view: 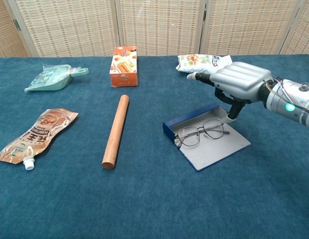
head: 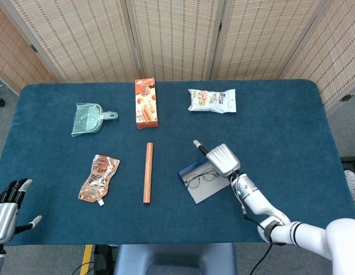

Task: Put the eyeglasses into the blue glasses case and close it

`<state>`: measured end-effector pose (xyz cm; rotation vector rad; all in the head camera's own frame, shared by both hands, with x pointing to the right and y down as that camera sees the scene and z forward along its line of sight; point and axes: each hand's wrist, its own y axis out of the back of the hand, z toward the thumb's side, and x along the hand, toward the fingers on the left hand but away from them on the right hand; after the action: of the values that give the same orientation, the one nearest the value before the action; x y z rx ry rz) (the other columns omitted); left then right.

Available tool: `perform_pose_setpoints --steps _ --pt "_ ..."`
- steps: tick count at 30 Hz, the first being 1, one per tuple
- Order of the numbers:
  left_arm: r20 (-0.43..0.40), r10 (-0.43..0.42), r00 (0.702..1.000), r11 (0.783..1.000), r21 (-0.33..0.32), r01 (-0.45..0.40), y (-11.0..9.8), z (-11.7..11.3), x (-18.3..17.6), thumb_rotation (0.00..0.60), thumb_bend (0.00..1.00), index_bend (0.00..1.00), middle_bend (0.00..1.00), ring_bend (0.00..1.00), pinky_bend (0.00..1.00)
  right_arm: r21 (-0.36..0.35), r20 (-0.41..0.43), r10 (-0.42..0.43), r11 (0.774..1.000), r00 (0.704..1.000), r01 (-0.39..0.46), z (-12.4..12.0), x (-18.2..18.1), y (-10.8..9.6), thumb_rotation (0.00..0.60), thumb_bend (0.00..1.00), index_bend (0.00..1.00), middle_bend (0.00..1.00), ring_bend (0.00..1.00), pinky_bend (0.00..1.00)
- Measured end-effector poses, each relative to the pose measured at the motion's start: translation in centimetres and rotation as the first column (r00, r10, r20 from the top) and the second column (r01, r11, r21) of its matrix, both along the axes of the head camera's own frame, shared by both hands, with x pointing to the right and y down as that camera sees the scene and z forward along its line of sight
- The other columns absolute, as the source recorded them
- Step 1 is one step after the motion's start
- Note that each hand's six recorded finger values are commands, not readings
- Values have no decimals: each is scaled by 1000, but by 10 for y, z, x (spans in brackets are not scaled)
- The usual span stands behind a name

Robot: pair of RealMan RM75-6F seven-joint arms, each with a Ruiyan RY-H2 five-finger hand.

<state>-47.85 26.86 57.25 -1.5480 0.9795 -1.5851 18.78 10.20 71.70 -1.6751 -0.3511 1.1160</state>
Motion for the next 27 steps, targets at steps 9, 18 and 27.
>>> perform_pose_setpoints --steps 9,18,27 --pt "-6 5 1000 1000 4 -5 0 -1 2 600 188 121 117 98 258 -26 62 -73 997 995 75 -17 -24 23 600 104 0 831 1000 856" --pt "4 -15 1000 1000 1 15 5 -2 -4 600 188 121 117 97 258 -8 45 -118 993 992 119 1 -51 35 600 106 0 838 1000 856" --pt "2 -20 1000 1000 0 20 6 -1 -6 600 189 121 117 97 258 47 9 -118 992 993 118 8 -57 30 600 106 0 846 1000 856"
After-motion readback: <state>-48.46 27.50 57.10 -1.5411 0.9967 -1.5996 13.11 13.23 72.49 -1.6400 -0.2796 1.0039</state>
